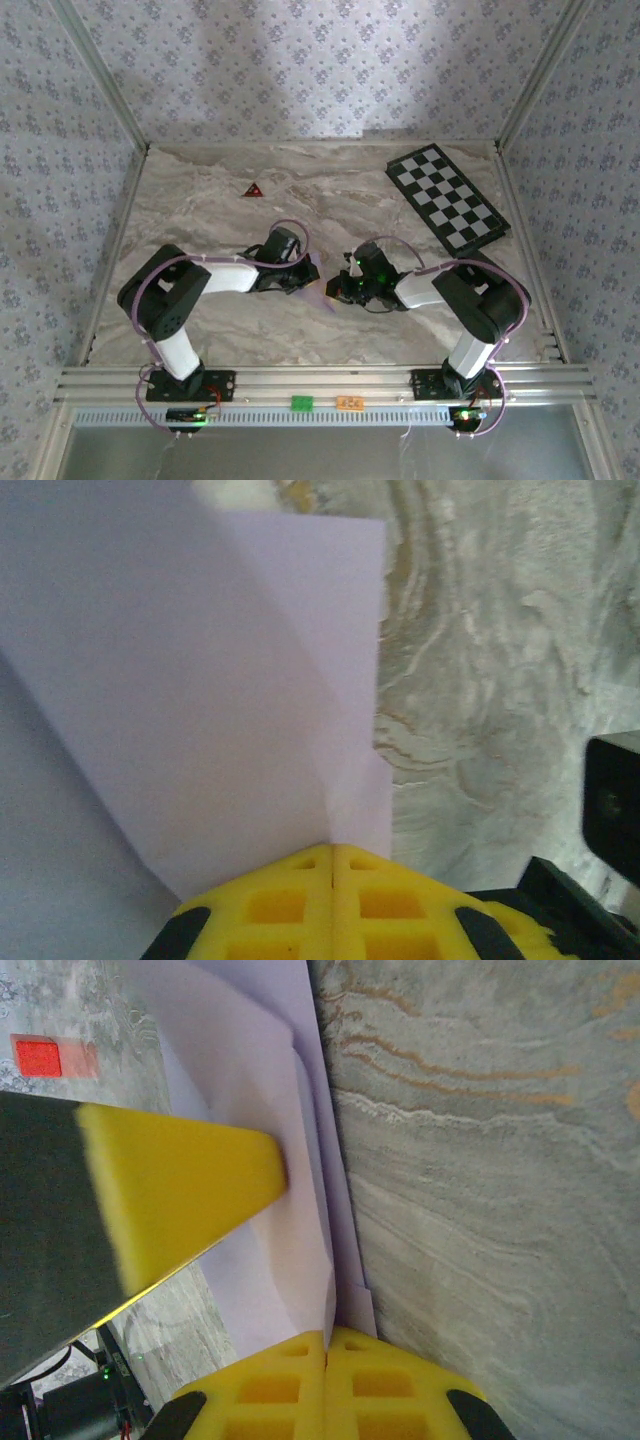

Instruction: Fold a paper plane with a square sheet of paper (pick it up from the middle)

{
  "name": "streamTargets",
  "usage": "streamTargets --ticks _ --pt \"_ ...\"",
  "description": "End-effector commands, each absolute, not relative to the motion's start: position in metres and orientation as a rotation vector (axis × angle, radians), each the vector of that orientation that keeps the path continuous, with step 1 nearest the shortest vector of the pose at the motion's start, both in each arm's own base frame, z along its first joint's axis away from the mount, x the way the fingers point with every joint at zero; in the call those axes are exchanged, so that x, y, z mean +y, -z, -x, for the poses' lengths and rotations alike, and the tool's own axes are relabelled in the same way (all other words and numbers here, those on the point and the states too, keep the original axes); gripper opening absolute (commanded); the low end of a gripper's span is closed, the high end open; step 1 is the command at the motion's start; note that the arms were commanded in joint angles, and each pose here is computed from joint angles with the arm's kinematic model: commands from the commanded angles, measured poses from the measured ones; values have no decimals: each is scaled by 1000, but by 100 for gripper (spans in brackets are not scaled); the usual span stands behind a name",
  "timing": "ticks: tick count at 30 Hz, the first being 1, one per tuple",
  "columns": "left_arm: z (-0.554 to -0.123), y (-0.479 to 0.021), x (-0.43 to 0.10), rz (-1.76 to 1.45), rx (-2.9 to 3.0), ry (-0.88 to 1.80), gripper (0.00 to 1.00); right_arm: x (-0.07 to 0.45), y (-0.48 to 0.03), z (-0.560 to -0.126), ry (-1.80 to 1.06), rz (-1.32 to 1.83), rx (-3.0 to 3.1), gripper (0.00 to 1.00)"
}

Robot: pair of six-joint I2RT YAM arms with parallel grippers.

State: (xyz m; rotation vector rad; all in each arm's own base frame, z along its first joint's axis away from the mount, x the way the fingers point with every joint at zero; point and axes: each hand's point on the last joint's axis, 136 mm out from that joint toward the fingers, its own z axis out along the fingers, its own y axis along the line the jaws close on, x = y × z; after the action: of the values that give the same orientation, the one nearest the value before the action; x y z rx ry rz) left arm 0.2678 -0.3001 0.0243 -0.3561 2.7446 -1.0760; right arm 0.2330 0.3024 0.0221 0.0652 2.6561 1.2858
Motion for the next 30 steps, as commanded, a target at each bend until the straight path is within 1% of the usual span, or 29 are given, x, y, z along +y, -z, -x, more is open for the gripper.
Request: streamTargets --ticks 1,5,8,12,15,22,26,30 --pt "-268 -17 -292 356 2774 995 0 296 3 -217 -1195 -75 2774 2" --pt "-264 -9 -284 363 2799 936 0 296 3 -217 -1189 -65 2781 4" --pt "-262 -9 -284 352 2801 937 0 298 -1 -218 -1194 -54 2778 7" --pt "-262 -8 -287 332 2808 951 0 302 -16 -220 -1214 -19 2755 13" --pt "-263 -8 -289 318 2810 955 0 302 -27 -219 -1211 10 2745 15" --pt "-262 -8 -290 319 2812 965 0 298 -35 -206 -1217 73 2766 15" --pt "-262 -7 -290 321 2812 970 0 294 -27 -200 -1203 77 2799 10" --pt "-263 -9 -292 323 2809 983 0 291 -16 -193 -1191 67 2828 10"
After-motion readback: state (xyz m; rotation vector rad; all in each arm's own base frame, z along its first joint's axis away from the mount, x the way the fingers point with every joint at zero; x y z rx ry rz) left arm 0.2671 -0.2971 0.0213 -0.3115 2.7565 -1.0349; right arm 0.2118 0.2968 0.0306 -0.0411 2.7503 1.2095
